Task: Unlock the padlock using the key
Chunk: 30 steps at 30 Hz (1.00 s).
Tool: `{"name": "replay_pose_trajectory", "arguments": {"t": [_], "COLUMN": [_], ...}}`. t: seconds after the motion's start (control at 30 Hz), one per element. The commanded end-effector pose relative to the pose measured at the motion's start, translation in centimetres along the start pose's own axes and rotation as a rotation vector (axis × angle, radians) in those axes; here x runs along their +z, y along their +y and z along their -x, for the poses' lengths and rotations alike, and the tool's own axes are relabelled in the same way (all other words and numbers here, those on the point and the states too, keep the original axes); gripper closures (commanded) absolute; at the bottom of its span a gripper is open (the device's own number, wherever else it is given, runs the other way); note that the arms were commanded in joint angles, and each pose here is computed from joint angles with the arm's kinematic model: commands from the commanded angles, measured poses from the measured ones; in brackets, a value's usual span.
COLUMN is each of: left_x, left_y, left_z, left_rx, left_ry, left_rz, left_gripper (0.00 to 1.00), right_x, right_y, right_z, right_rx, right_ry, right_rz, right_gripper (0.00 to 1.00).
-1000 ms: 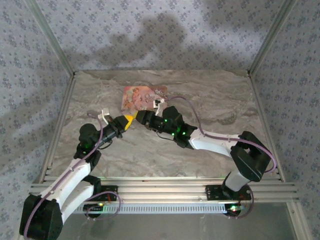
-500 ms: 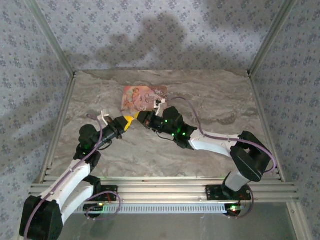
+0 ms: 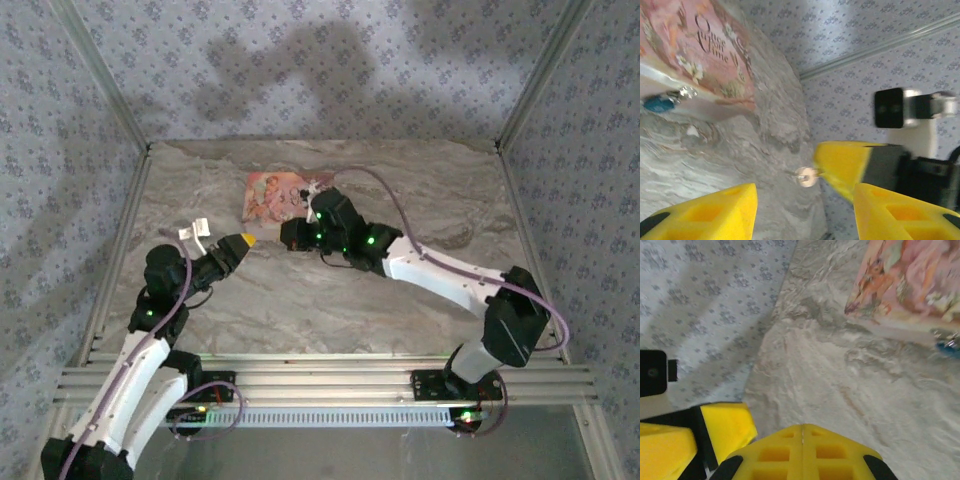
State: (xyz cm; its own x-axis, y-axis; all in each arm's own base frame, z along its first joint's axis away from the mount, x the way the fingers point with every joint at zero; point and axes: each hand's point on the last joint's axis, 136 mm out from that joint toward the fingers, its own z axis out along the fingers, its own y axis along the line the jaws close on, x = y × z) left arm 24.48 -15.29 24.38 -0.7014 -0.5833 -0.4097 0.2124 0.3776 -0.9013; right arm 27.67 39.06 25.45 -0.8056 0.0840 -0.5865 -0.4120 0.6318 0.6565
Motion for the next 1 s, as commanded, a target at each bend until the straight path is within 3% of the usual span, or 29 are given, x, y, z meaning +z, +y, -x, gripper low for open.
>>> {"name": "replay_pose_trajectory", "arguments": {"t": [0.0, 0.17, 0.47, 0.83, 0.97], "left_x": [-0.4, -0.1, 2.0, 3.1, 3.2], "left_y": [0.8, -0.4, -1.9, -1.2, -2.6], "left_z": [-0.2, -0.2, -3.1, -4.7, -4.1], "left_rx": [0.139, 0.285, 0.517, 0.667, 0.639], "left_ry": [0.015, 0.037, 0.126, 0.194, 0.183], "left_rz": [0.057, 0.005, -0.045, -0.007, -0.075], "left_gripper": [0.47, 0.46, 0.45, 0.42, 0.40], "right_x": [-3.3, -4.1, -4.4, -0.4, -0.5], "right_y": [-2.4, -1.8, -4.6, -1.5, -0.4], "right_z": [-2.4, -2.8, -2.6, -3.7, -3.5], "right_rx": [-0.256, -0.369, -0.532, -0.527, -0.529], "right_ry": [0.161, 0.204, 0.276, 0.406, 0.440], "right_rz": [-0.173, -0.139, -0.276, -0.026, 0.012], "right_gripper": [1.00, 1.00, 1.00, 1.00, 1.00]}}
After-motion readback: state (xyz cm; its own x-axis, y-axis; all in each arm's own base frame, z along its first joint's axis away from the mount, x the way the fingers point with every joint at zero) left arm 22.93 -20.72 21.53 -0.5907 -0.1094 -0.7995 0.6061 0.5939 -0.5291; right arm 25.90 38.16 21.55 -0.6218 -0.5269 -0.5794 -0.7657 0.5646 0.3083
